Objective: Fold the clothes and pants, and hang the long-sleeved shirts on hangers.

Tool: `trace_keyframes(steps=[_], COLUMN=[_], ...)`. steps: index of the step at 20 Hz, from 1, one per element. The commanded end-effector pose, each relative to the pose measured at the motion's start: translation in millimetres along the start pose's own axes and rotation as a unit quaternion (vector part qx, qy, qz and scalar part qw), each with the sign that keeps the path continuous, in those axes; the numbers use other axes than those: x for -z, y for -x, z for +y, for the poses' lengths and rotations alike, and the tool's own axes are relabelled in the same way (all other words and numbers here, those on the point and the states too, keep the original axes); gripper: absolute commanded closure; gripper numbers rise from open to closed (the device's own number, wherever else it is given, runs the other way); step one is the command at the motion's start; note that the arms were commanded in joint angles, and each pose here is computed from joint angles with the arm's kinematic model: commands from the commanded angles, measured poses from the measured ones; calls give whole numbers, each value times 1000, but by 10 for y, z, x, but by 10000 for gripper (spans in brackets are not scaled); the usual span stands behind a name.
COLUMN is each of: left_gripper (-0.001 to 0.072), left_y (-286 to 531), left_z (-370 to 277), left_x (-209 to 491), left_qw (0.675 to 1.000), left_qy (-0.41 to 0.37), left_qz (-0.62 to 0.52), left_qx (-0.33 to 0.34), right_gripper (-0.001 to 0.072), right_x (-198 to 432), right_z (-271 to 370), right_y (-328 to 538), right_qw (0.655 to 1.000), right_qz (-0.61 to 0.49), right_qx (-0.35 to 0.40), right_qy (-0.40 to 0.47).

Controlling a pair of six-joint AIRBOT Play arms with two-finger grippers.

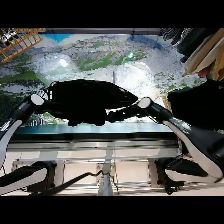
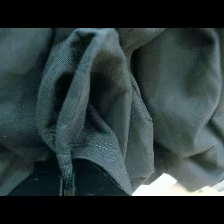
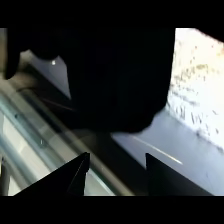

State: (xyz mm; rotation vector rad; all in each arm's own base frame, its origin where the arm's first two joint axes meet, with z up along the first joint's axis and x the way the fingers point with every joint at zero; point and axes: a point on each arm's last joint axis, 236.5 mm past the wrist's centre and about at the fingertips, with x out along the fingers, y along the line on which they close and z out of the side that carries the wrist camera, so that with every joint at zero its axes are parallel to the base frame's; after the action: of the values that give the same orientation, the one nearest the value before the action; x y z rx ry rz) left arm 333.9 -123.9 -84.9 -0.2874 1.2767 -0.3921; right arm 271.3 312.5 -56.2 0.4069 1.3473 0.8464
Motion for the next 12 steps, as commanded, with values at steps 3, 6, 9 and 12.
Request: trace_keyframes(steps=[3,6,9,12], left_gripper=[700,700,700,701], left_y=[4,369,1243,2561], left_z=[-75,-202,-212,-487], left_x=[-26,57,-158,-683], left_qw=[1000,998,998,982], left_qy=[23,-11,-63,-112], left_qz=[-5,28,0,-149], left_qx=[21,48,25,-14], right_gripper=[412,691,693,693], right_x=[-363,-417,-484,-936], right_z=[-48,-142,-373,219], right_y=[-598,-506,437,1952], right_qw=[999,998,968,923], right_qz=[4,30,83,-26], right_qx=[16,61,215,325], right_qy=[-31,2,104,202])
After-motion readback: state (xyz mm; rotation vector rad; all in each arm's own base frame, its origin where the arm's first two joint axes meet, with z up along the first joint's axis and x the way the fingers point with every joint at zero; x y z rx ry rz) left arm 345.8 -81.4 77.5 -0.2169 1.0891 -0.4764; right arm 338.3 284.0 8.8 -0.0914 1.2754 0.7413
